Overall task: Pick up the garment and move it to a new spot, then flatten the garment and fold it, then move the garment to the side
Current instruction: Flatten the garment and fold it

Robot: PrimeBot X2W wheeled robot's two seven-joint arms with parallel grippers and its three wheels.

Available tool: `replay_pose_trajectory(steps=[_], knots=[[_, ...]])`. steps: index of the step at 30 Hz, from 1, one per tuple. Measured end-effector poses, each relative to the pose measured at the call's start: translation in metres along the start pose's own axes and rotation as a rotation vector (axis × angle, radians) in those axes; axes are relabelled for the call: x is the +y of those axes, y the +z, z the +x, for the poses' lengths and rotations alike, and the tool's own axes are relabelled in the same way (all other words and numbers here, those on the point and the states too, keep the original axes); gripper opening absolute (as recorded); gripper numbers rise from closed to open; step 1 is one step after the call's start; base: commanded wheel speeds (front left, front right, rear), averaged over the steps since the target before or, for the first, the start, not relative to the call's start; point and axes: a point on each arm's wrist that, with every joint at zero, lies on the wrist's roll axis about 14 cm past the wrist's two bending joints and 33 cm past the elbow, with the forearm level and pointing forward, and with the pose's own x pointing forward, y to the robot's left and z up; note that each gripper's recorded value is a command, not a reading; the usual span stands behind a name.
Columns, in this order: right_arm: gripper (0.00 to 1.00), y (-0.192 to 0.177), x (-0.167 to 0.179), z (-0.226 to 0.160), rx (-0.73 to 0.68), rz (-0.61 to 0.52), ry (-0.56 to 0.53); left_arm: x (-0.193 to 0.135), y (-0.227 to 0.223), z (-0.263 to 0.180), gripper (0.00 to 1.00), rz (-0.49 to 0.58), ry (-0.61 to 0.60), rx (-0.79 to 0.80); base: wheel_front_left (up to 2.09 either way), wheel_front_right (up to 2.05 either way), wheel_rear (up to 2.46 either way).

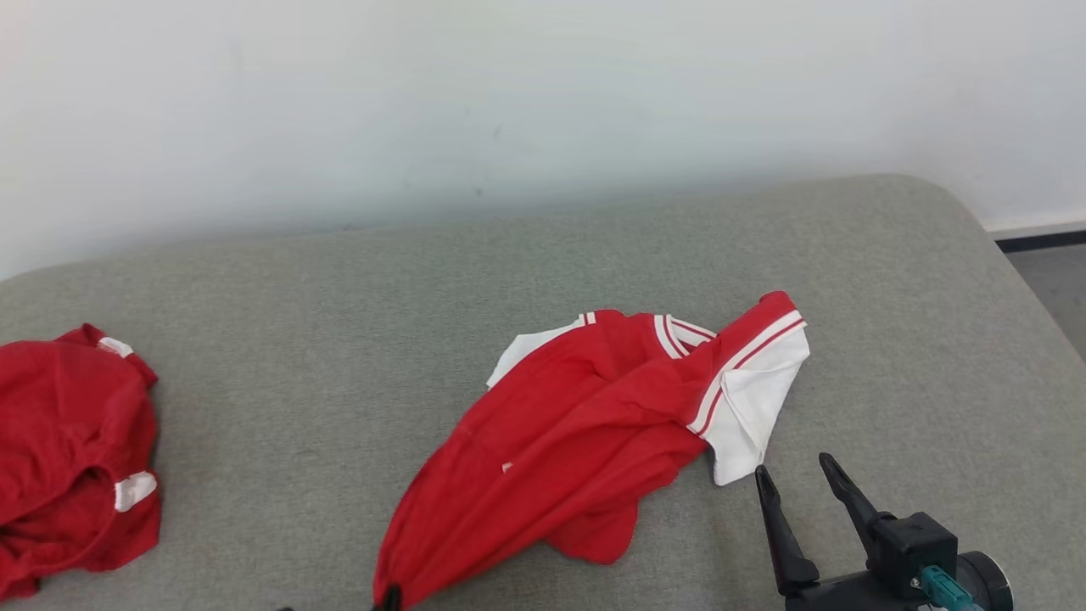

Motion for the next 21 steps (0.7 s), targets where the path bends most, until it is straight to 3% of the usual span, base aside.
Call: replay_pose_trajectory(steps=[1,4,8,15,21], knots=[[1.0,0.002,0.002,0.001,-0.006,-0.001,0.007,0.0,-0.004,-0.005,1.0,-0.019,0.002,0.013,0.0,0.0,0.0],[1.0,0.005,0.006,0.002,-0.014,-0.002,0.019,-0.006,-0.01,-0.012,1.0,-0.066,-0.011,0.048,0.0,0.0,0.0],[1.0,0.007,0.007,0.002,-0.023,0.005,0.021,-0.011,0.006,-0.012,1.0,-0.049,-0.032,0.018,0.0,0.0,0.0],[1.0,0.003,-0.002,-0.003,-0.012,0.016,-0.01,-0.032,0.064,0.03,1.0,0.134,-0.118,-0.017,0.0,0.0,0.0],[1.0,0.001,-0.012,-0.005,-0.01,0.031,-0.041,-0.06,0.062,0.077,1.0,0.258,-0.19,0.127,0.0,0.0,0.0]])
